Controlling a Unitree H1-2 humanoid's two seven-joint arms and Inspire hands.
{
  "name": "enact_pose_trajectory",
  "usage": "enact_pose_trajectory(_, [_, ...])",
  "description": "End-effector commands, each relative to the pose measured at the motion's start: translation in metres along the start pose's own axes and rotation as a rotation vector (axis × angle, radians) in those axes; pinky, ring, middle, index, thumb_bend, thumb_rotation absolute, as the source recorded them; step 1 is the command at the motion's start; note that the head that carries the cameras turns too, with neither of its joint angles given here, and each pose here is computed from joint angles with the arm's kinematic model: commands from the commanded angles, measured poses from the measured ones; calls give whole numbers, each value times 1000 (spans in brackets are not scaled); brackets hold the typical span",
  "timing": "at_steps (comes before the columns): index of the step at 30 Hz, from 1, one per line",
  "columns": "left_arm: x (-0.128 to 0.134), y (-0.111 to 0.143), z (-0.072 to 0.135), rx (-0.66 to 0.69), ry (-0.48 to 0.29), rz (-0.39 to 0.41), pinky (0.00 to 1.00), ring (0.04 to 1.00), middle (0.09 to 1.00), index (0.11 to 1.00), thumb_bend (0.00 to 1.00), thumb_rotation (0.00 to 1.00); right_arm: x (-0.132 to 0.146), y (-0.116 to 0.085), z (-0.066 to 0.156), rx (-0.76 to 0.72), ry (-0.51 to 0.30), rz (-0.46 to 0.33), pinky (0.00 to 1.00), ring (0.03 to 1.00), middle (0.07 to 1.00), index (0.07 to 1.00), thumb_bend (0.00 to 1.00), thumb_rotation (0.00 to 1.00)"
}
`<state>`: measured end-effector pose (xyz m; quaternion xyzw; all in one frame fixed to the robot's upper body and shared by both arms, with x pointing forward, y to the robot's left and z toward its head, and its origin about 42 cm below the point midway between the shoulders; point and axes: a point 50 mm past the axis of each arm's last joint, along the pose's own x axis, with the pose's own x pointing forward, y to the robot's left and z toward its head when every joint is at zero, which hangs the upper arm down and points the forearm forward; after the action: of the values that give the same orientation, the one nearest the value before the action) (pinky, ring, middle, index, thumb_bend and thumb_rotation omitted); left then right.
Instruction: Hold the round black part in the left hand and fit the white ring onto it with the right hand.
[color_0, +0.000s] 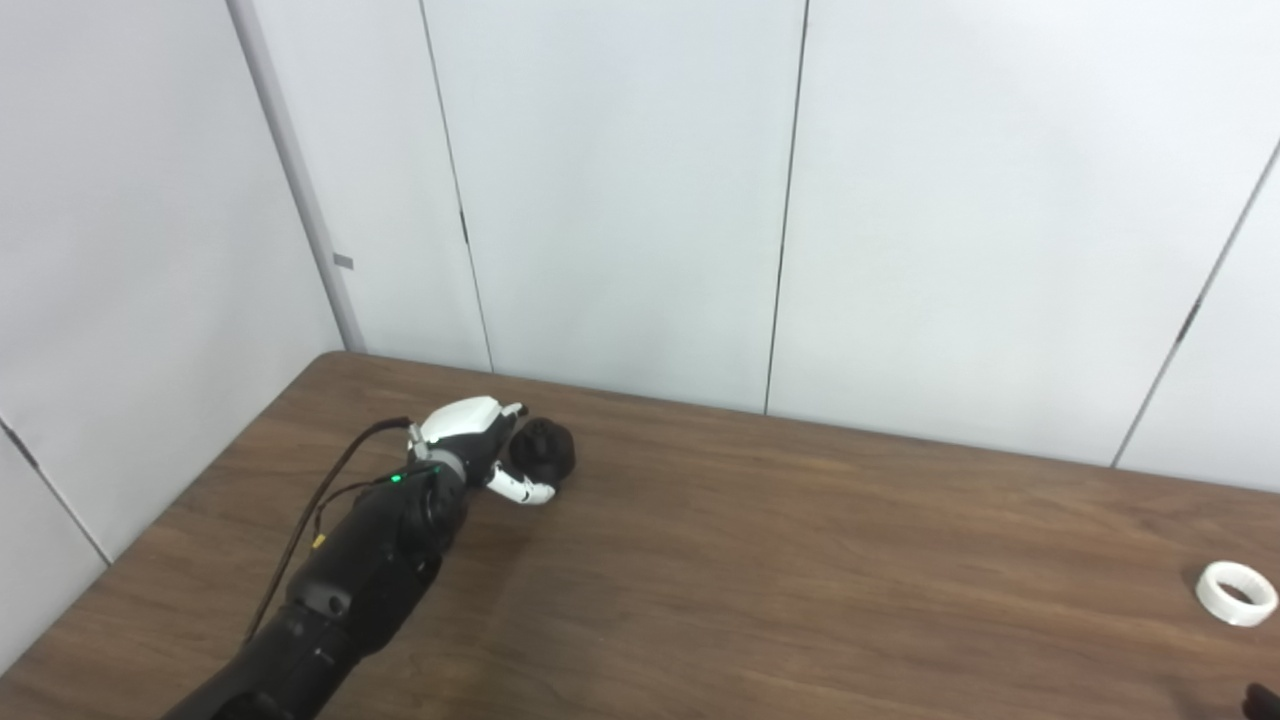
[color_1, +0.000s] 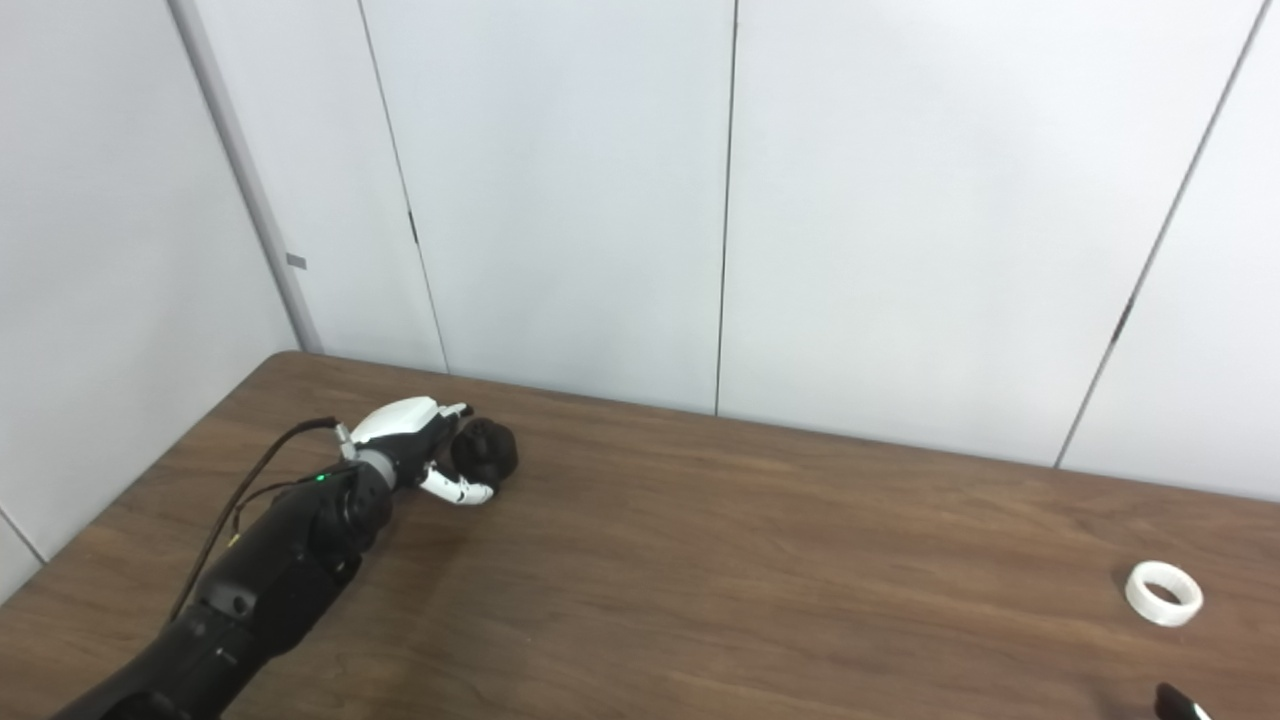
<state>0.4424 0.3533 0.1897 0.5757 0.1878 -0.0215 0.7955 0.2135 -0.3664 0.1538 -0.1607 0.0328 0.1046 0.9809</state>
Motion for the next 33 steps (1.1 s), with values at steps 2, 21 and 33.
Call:
enact_pose_trajectory(2, [4, -2, 4, -9, -8, -2, 1000, 1000, 1000, 950, 1000, 248, -3, -4, 3, -19, 0, 7, 1000, 1000, 1000, 987, 928, 444])
enact_pose_trajectory(21, [29, -13, -14, -196, -46, -88, 1000, 1000, 1000, 812, 1000, 205, -24, -2, 11, -27, 14, 4, 1000, 1000, 1000, 985, 941, 462])
enact_pose_trajectory(33, [31, -22, 5, -205, -108, -94, 1000, 1000, 1000, 851, 1000, 212, -16, 1, 11, -27, 15, 18, 1000, 1000, 1000, 1000, 933, 454])
